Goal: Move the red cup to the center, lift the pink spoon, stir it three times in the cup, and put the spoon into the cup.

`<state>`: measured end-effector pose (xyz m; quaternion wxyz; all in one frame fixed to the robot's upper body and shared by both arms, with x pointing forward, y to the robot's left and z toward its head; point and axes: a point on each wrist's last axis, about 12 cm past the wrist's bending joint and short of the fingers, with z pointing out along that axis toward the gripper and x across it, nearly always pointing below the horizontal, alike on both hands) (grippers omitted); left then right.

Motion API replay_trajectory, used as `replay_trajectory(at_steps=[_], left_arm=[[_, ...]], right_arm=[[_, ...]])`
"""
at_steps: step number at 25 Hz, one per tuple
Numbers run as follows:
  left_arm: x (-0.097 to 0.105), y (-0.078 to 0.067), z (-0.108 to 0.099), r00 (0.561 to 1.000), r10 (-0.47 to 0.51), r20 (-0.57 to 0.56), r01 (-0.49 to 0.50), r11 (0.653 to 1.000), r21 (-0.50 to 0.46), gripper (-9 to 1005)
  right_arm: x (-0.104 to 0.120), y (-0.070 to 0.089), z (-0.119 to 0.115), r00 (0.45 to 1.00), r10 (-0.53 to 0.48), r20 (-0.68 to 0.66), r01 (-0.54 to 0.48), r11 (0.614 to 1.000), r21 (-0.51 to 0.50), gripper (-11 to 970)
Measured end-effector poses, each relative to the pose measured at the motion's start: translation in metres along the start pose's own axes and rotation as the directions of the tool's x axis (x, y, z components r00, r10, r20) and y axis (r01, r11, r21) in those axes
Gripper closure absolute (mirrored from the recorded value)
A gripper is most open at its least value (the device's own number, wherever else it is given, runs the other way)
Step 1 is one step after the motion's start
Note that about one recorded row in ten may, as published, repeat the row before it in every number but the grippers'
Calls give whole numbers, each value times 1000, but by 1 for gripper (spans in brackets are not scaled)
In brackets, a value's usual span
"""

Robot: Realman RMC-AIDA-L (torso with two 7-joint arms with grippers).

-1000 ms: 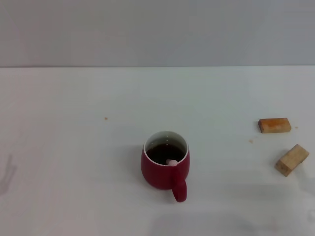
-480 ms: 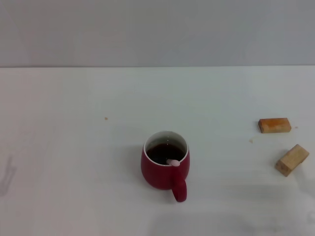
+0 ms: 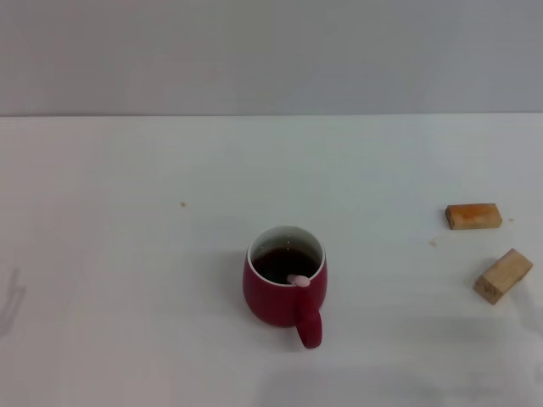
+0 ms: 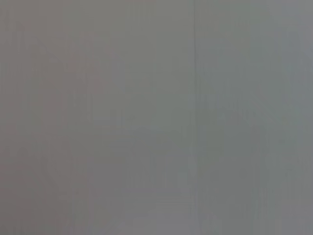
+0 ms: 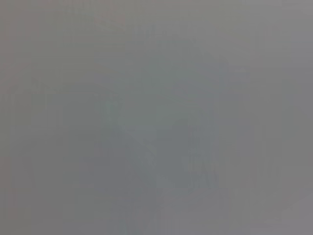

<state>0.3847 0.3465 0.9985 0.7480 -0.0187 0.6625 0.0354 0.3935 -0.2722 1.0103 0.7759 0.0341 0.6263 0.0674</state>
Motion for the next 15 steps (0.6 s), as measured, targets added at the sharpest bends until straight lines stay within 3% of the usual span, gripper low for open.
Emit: replay_trajectory(at_steps=[15], left_arm=[[1, -1, -2, 1000, -1, -4, 1, 1000, 1, 144]], right_arm=[[2, -9, -2, 1000, -3, -15, 4, 998, 63, 186]])
